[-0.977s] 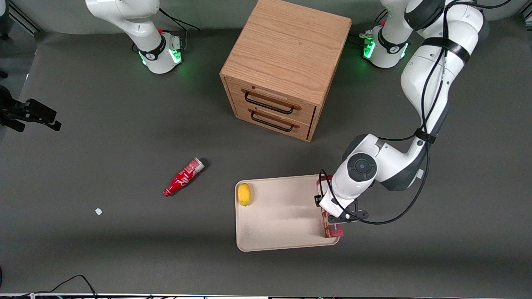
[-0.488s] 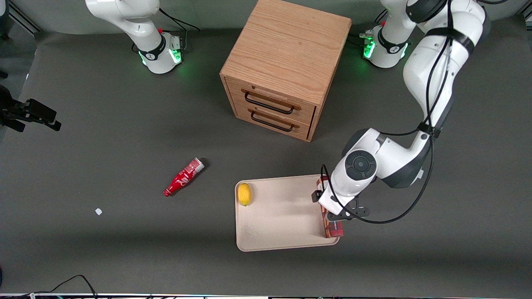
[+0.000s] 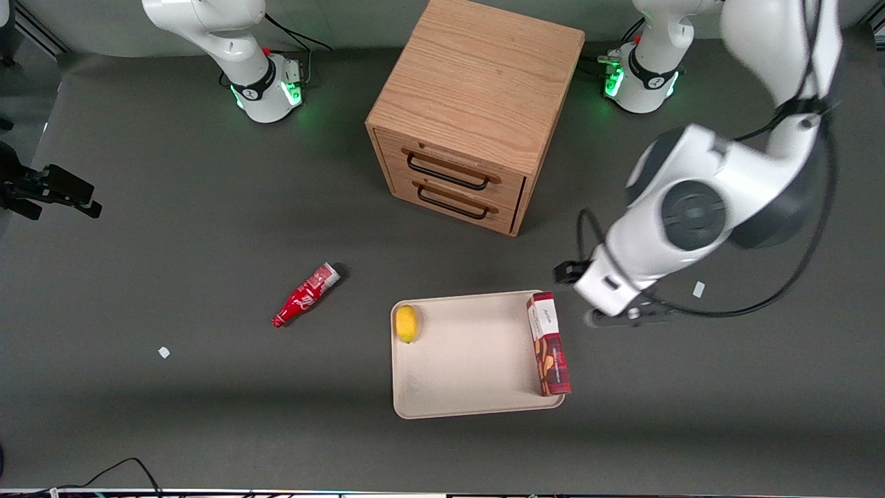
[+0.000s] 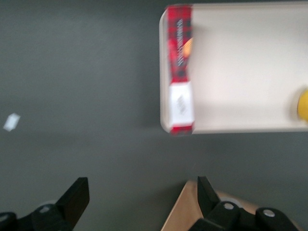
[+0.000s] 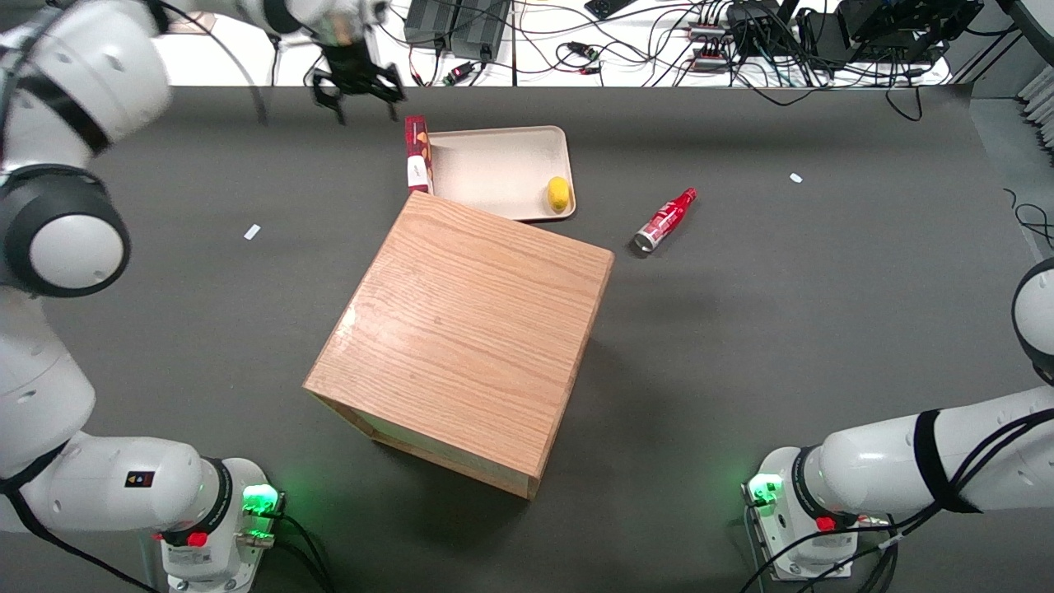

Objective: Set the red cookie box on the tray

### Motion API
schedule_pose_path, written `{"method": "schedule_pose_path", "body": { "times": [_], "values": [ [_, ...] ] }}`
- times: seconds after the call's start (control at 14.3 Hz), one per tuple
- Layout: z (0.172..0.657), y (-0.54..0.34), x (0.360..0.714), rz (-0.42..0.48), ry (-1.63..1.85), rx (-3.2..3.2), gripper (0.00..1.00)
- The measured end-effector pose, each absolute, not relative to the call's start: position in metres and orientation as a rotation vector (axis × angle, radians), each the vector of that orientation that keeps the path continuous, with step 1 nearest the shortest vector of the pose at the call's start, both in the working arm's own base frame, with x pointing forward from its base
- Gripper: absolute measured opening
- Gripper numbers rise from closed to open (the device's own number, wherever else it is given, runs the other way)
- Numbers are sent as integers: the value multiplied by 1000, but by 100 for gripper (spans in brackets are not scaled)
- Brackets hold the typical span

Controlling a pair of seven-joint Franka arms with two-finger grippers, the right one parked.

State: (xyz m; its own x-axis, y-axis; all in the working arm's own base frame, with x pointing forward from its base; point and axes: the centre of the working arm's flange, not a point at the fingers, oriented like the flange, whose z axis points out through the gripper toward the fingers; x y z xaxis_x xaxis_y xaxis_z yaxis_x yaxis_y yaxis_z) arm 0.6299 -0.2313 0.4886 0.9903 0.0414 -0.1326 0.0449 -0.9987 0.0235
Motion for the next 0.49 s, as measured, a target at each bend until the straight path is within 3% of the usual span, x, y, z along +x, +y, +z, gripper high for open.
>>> {"method": "schedule_pose_path", "body": {
  "times": [0.21,0.49],
  "values": [
    [563,-142,603,-305,14,3121,100],
    [640,-52,543,-298,-63,3130,100]
  ]
}}
